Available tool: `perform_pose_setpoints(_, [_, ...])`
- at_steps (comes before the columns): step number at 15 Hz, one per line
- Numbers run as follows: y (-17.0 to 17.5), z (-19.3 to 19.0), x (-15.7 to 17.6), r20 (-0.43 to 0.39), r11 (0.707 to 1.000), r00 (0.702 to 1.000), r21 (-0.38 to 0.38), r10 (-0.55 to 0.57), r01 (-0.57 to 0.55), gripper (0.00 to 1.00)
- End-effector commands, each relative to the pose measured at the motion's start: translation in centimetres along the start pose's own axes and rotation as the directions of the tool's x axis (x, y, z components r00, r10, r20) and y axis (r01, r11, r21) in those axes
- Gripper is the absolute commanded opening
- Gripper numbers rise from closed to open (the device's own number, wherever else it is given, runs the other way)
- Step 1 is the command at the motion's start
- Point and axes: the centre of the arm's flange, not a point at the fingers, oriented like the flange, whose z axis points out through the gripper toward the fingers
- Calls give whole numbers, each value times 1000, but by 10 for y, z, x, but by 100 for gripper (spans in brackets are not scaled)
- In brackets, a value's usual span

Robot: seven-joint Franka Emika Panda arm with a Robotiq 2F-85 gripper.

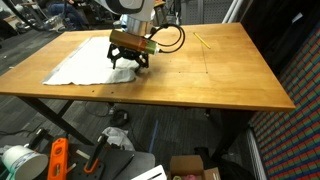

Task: Fold the cloth in half

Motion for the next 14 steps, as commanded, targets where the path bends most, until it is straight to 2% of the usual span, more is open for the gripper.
perform_pose_setpoints(1, [-6,2,11,-33,999,999,35,-5,7,100])
perform_pose_setpoints(6, [-5,1,16,-32,999,999,32,14,-13,100])
perform_pose_setpoints(8, [-4,2,17,-24,1000,999,2,31,-31,100])
perform_pose_setpoints(10, [-3,4,15,19,999,999,-29,39,-38,100])
perform_pose_setpoints(14, [3,7,6,107,999,994,-38,23,-19,100])
